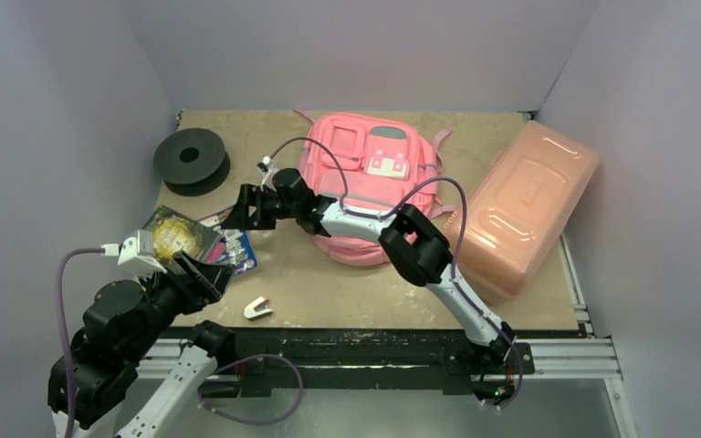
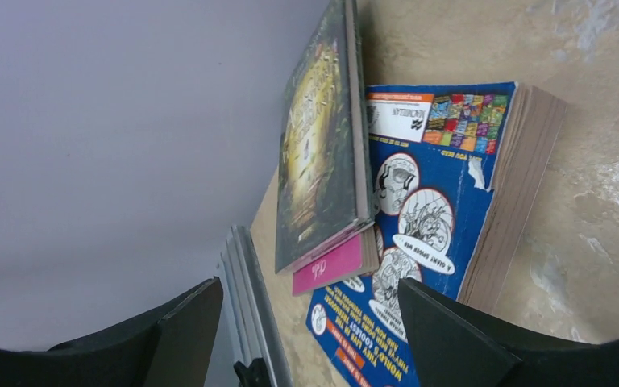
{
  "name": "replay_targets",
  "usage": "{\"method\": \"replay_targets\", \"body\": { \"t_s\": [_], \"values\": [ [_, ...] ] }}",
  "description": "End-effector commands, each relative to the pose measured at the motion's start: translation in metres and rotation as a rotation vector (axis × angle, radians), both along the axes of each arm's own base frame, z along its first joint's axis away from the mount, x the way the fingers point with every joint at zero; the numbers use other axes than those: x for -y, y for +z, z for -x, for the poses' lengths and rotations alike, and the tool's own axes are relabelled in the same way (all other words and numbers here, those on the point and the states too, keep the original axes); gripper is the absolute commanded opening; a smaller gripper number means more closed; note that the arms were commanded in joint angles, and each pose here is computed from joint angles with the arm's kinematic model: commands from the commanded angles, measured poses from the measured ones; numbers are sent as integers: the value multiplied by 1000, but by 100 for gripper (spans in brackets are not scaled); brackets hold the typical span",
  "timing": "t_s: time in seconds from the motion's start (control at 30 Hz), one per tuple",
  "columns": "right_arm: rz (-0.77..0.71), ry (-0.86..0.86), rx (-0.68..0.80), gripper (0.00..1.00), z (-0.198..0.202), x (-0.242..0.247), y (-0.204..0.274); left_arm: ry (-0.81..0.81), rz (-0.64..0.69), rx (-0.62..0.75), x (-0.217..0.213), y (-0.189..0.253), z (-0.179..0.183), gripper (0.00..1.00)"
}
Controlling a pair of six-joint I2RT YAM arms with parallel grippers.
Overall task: Pack the student bag
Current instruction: Place the book in the student bag, then pick up the book from the center of the board.
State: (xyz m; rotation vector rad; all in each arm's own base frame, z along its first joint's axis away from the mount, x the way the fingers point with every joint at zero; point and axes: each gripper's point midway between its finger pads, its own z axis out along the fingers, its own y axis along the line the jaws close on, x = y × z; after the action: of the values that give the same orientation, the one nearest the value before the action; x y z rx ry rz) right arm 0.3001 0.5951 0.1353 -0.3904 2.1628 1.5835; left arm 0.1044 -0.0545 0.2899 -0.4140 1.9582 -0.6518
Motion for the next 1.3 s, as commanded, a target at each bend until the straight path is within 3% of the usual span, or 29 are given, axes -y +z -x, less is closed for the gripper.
{"method": "replay_targets", "body": {
  "t_s": [0.0, 0.33, 0.63, 0.77, 0.83, 1.0, 1.2, 1.27],
  "values": [
    [-143, 30, -88, 83, 2, -28, 36, -25, 34, 11, 2, 2, 11, 71],
    [-105, 10, -165, 74, -3, -57, -20, -31, 23, 37, -2, 10, 20, 71],
    [-112, 18, -200, 47, 4, -73, -38, -24, 25, 42, -7, 9, 27, 71],
    [-114, 34, -192, 42, 11, -76, -38, -26, 24, 38, -7, 8, 27, 71],
    [-125, 40, -185, 32, 12, -77, -34, -25, 24, 34, -6, 7, 26, 71],
    [-175, 53, -131, 2, 4, -69, 6, -26, 24, -10, -2, -1, 21, 71],
    [-239, 72, 4, 0, -3, -11, 95, 2, 49, -63, 2, -16, 11, 71],
    [-232, 65, 9, 0, -1, 21, 103, 6, 68, -68, 6, -19, 6, 71]
  ]
}}
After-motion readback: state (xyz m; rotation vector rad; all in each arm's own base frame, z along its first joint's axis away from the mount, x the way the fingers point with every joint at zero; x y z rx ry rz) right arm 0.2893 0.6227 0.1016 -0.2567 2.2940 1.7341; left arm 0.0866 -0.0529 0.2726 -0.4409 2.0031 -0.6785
